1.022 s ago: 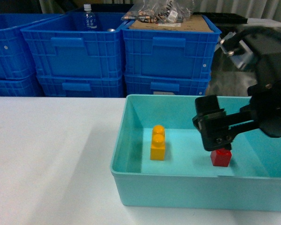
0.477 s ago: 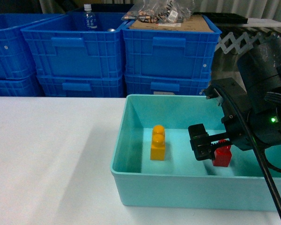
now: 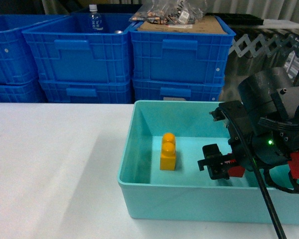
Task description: Pick red block from blue box to shelf
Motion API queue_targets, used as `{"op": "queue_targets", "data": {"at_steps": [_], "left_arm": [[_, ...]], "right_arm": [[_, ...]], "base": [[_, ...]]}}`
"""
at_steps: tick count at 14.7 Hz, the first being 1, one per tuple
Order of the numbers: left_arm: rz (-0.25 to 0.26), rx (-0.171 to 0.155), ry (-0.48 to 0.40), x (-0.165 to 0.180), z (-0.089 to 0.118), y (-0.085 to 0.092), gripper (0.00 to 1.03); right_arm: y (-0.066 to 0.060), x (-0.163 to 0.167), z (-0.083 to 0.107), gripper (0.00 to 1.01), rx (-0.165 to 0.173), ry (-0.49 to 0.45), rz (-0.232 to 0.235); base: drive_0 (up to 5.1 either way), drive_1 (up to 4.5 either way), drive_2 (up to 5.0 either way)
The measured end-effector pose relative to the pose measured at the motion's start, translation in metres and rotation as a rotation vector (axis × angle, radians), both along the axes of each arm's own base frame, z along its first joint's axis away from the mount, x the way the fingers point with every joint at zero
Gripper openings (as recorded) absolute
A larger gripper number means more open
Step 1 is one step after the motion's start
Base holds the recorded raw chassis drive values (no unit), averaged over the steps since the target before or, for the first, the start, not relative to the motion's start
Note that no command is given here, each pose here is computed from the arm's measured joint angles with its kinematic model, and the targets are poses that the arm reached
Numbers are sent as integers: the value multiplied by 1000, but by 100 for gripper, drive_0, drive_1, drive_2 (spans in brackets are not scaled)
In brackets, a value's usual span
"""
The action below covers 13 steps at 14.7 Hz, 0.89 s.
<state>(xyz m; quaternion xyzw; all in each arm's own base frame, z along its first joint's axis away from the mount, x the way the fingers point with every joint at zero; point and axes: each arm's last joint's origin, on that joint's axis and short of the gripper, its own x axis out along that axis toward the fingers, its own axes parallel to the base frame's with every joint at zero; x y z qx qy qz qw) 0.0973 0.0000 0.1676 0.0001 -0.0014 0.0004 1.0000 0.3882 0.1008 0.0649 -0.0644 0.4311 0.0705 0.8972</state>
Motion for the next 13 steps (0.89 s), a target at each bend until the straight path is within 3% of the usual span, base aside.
{"op": "queue_targets", "data": {"at_steps": [3,4,6,7,9,11,12,13], "left_arm": [[0,0,0,0,0,0,98],[0,0,0,0,0,0,98],[0,0,0,0,0,0,98],[0,0,0,0,0,0,98],[0,0,0,0,0,0,98],[0,0,0,0,0,0,98],[0,0,0,0,0,0,98],[0,0,0,0,0,0,98]], "right_arm": [[0,0,-1,37,2,11,-10],[0,-1,1,31,7,5,-9],[-4,-8,16,29,47,-37,-22],[-9,-14,31,29,83,-72,-26],[-18,-33,75,29,149,-188,-23],[-29,-61,110,29,188,-305,-21],[-39,-86,128,29,193,-391,-21],[-48,-114,141,29,177,-503,-26]], "base": [[0,0,0],[0,0,0],[0,0,0],[0,0,0],[0,0,0],[0,0,0],[0,0,0],[0,0,0]]}}
